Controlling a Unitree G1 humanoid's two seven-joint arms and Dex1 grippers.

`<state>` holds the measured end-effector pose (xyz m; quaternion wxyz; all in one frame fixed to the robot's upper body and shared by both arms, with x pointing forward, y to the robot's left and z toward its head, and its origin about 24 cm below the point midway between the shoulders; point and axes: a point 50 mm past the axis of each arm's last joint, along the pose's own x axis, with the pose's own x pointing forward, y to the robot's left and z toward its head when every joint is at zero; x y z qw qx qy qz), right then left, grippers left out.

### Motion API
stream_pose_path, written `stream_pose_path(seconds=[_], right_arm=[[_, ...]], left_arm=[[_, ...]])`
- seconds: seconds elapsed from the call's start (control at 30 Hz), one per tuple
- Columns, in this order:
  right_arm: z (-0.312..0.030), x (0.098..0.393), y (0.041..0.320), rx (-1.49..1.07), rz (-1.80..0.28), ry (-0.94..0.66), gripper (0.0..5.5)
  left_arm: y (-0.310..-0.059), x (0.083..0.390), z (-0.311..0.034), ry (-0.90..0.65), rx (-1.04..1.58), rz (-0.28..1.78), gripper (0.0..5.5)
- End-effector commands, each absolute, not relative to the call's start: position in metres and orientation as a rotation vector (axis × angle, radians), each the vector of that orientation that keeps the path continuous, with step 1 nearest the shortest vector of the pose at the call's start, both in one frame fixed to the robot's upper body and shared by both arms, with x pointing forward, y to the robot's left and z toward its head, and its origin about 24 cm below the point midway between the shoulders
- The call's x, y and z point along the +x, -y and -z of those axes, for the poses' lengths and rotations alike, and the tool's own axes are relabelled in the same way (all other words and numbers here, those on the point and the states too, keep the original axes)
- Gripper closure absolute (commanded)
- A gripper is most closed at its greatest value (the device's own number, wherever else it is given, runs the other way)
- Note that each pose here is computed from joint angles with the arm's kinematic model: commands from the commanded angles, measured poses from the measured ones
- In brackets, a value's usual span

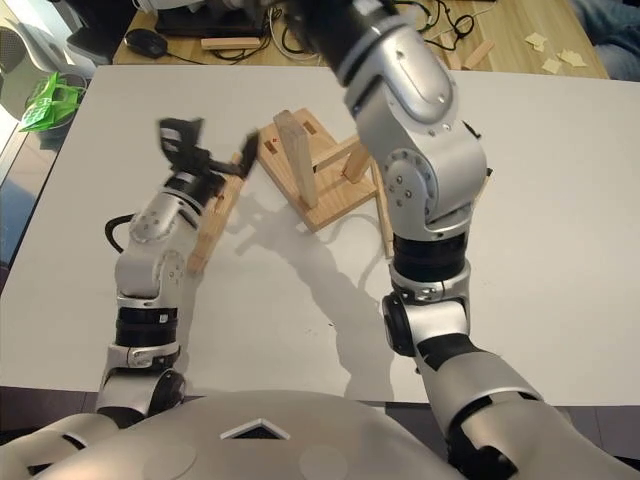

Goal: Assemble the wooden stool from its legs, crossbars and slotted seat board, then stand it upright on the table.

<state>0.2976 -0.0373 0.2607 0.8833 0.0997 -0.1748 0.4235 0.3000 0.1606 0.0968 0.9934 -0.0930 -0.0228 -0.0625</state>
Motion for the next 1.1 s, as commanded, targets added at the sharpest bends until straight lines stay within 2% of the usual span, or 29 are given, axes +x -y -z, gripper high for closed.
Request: stream_pose_path(seconds=[0.03, 0.13, 0.27, 0.3, 0.37, 0.47, 0.67, 0.77, 0.93, 1.1], right_arm=[[-0.265, 0.291, -0.01, 0.255, -1.06, 0.231, 5.47], [-0.254, 0.281, -0.035, 0.265, -1.106, 0.123, 5.47], [-0.216, 0.273, -0.047, 0.175, -1.028, -0.034, 5.47], [-0.208, 0.275, -0.045, 0.114, -0.975, -0.028, 5.47], [-0.209, 0.28, -0.038, 0.003, -0.88, 0.082, 5.47], [-0.214, 0.279, -0.036, -0.08, -0.841, 0.208, 5.47], [-0.175, 0.27, -0.04, -0.255, -0.917, 0.065, 5.47], [-0.159, 0.269, -0.034, -0.319, -0.912, -0.023, 5.47], [-0.149, 0.281, -0.013, -0.367, -0.765, -0.086, 5.47], [-0.143, 0.284, 0.023, -0.437, -0.636, -0.105, 5.47]], left_arm=[[-0.218, 0.304, -0.089, 0.086, -0.338, -0.273, 0.1], [-0.246, 0.296, -0.071, 0.043, -0.346, -0.468, 0.1], [-0.246, 0.296, -0.066, 0.027, -0.344, -0.504, 0.1], [-0.245, 0.298, -0.065, 0.022, -0.34, -0.499, 0.1], [-0.244, 0.299, -0.062, 0.005, -0.343, -0.485, 0.1], [-0.244, 0.3, -0.06, -0.011, -0.349, -0.47, 0.1], [-0.244, 0.301, -0.059, -0.022, -0.347, -0.462, 0.1], [-0.245, 0.302, -0.059, -0.025, -0.348, -0.46, 0.1], [-0.245, 0.302, -0.058, -0.031, -0.352, -0.459, 0.1], [-0.245, 0.303, -0.056, -0.038, -0.362, -0.453, 0.1]])
